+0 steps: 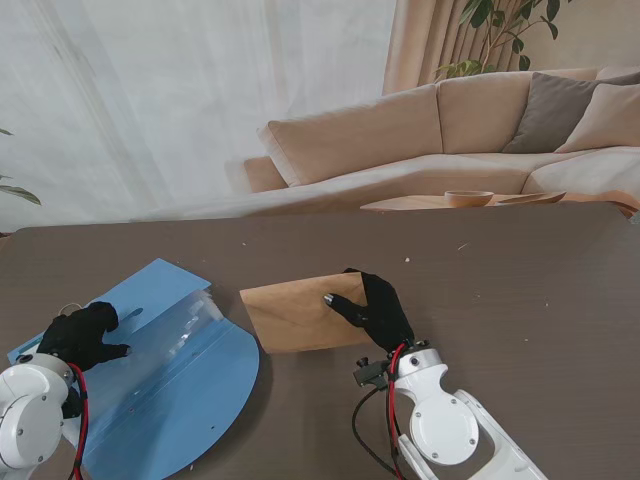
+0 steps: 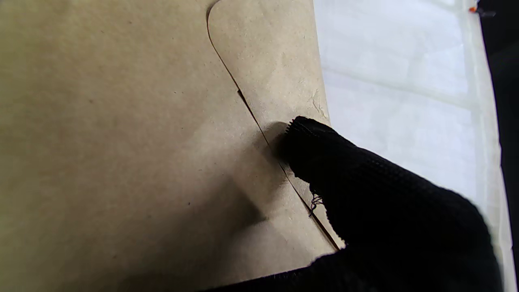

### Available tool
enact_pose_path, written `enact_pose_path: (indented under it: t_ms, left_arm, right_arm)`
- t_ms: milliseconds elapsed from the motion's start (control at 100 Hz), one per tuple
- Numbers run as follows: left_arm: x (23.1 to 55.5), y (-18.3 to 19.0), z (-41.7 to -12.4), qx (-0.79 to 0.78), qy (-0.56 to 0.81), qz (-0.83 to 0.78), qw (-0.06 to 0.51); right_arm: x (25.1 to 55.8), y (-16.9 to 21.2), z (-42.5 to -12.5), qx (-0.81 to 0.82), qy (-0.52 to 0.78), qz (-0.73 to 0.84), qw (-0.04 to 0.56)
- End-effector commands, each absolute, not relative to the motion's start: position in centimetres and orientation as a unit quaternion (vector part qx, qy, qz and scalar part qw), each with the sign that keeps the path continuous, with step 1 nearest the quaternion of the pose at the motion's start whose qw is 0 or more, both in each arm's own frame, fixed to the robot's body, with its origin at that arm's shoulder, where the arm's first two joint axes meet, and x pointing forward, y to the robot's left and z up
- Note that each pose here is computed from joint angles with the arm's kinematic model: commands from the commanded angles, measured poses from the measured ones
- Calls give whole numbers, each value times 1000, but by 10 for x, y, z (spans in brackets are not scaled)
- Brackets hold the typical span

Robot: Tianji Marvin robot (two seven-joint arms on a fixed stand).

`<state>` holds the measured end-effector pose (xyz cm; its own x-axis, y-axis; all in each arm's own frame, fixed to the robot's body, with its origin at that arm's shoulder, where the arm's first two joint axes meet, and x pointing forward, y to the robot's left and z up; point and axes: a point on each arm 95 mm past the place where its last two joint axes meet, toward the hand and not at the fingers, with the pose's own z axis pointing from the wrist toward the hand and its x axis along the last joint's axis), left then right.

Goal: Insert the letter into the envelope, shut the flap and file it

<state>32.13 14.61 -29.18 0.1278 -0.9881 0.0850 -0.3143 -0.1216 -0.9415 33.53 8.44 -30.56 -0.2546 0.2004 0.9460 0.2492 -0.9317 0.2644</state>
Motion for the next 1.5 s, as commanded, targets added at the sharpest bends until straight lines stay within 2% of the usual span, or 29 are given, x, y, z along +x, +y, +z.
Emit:
enact_pose_path:
  t_ms: [0, 220, 640, 1230, 1490]
  left_arm:
    - [323, 135, -285, -626, 521, -418, 402]
    - [330, 117, -274, -635, 515, -431, 383]
    - [351, 83, -255, -644, 516, -438, 357]
    - [364, 66, -245, -662, 506, -441, 333]
    - [365, 63, -243, -668, 507, -437, 327]
  right_arm:
    - [338, 92, -302, -597, -200, -776, 27]
    - [356, 108, -299, -541, -248, -802, 39]
    - [384, 142, -299, -446, -326, -833, 16]
    - [395, 167, -305, -338, -352, -873, -9]
    - [393, 174, -299, -323, -341, -883, -8]
